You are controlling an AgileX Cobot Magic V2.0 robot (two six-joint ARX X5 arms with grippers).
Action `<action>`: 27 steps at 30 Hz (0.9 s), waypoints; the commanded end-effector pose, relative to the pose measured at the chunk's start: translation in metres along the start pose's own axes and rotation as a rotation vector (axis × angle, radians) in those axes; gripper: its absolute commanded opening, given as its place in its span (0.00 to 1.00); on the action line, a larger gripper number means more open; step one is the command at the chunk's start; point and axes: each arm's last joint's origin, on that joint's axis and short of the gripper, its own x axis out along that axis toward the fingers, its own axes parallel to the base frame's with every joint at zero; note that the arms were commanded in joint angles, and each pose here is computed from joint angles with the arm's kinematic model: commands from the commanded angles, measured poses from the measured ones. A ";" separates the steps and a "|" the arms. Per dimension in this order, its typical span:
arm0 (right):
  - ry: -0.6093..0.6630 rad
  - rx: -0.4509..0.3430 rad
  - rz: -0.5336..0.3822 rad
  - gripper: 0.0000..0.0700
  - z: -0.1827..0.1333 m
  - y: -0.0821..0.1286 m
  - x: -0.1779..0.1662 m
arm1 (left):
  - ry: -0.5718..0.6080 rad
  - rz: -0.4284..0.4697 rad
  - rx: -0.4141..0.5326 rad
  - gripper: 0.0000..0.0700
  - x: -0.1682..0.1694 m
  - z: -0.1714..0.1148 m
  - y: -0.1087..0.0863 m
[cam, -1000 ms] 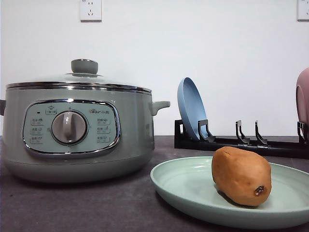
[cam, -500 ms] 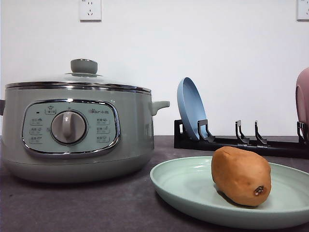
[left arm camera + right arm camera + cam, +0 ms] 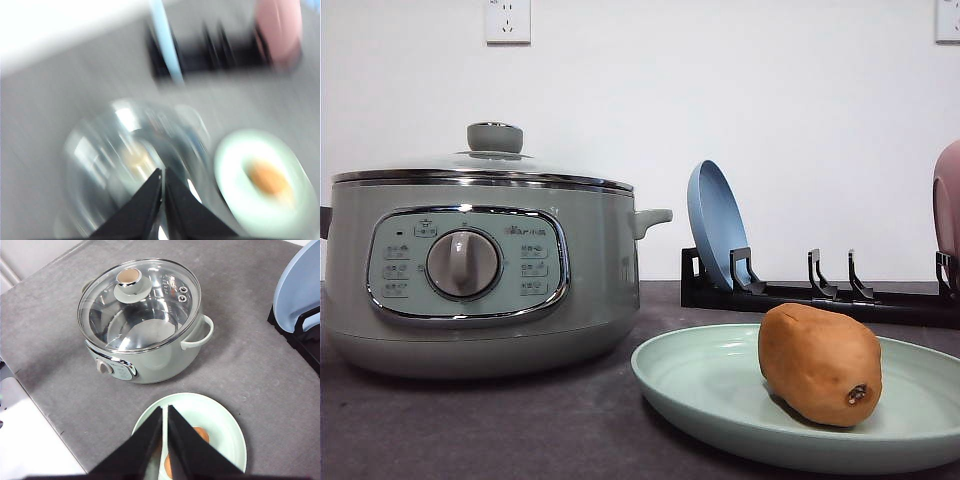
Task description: Transfer potato from steamer to green plate
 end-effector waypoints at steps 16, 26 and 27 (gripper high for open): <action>-0.017 -0.017 0.005 0.01 0.004 0.001 -0.001 | -0.656 0.776 0.054 0.00 -0.063 -0.127 0.014; -0.018 -0.017 0.005 0.01 0.004 0.001 -0.001 | -0.527 0.788 0.018 0.00 0.002 -0.228 0.019; -0.018 -0.017 0.005 0.01 0.004 0.001 -0.001 | -0.507 0.784 0.013 0.00 0.009 -0.238 0.019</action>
